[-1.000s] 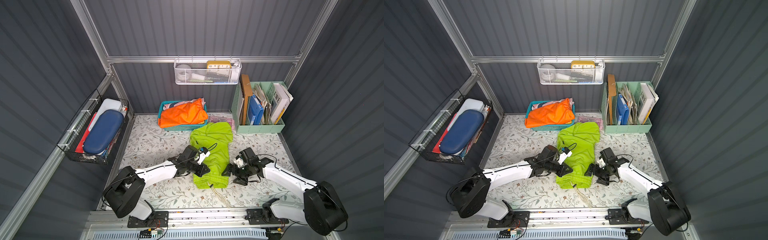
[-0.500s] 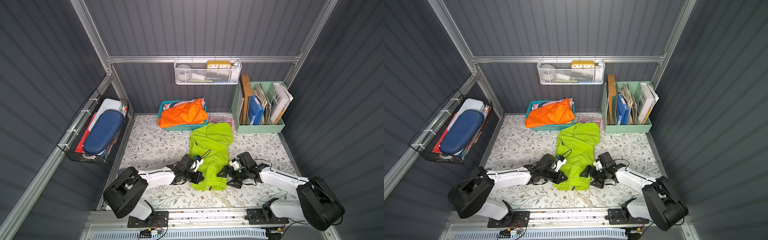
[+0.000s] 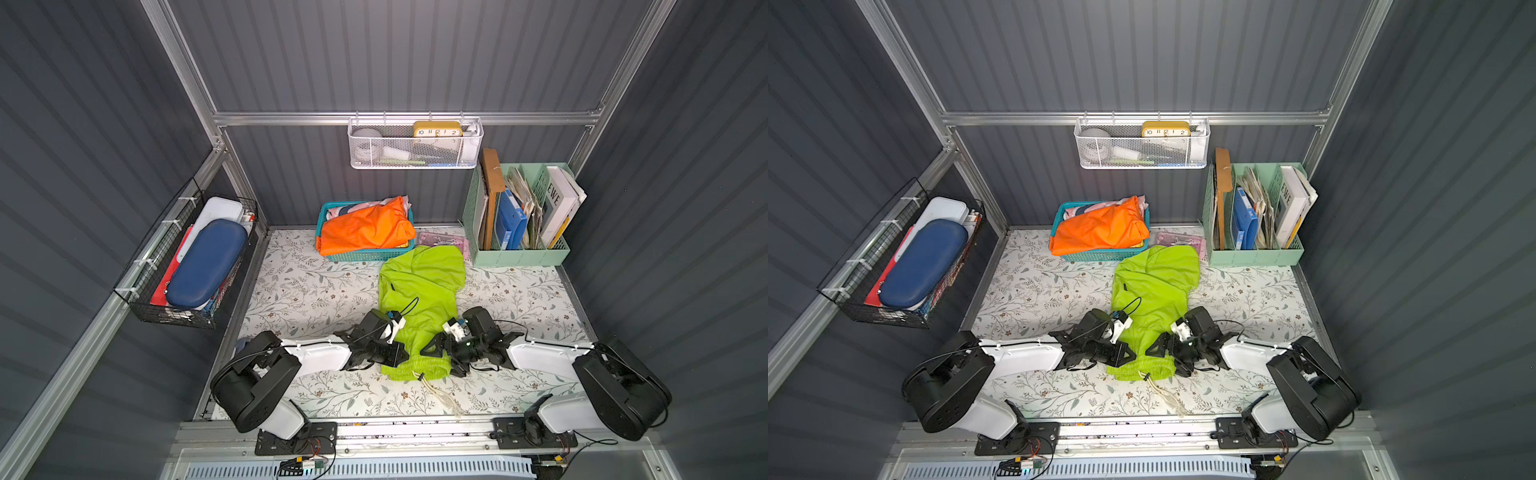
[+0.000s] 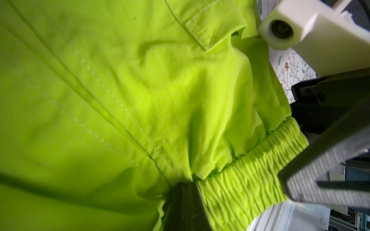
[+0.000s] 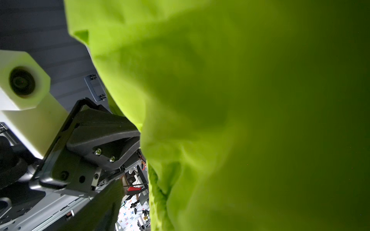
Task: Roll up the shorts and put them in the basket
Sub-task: Roll the shorts at the center of the board.
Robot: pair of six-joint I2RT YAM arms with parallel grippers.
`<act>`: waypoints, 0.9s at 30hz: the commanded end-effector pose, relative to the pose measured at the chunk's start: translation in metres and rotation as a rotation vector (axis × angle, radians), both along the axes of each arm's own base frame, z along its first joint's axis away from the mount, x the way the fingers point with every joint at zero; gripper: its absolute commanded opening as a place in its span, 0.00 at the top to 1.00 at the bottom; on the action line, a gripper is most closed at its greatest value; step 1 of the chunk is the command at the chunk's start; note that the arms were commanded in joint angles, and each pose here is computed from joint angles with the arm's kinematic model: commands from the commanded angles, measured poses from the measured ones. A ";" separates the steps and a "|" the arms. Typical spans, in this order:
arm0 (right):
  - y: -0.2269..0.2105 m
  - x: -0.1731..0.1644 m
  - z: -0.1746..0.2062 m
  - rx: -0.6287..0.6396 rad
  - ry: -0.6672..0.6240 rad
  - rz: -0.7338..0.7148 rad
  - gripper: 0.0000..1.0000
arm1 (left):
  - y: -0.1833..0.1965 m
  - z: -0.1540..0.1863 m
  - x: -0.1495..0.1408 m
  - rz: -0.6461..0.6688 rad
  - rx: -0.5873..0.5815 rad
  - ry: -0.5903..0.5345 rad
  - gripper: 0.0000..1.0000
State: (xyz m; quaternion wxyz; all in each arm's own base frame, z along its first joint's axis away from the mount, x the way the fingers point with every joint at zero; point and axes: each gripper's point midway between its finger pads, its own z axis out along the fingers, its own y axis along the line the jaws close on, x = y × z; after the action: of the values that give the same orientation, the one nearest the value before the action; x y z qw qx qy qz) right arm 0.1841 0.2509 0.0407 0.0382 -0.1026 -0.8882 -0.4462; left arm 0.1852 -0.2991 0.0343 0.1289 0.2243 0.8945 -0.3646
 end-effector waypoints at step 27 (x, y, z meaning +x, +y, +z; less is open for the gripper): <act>-0.001 0.037 0.017 -0.116 0.012 -0.179 1.00 | -0.001 0.124 0.025 -0.033 -0.166 -0.475 0.55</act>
State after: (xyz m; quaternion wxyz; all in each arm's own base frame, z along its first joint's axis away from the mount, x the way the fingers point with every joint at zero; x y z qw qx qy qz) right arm 0.2099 0.2561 0.0505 0.0190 -0.1636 -0.8985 -0.4069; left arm 0.2017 -0.3019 0.1276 0.2825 0.2780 0.8301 -0.3922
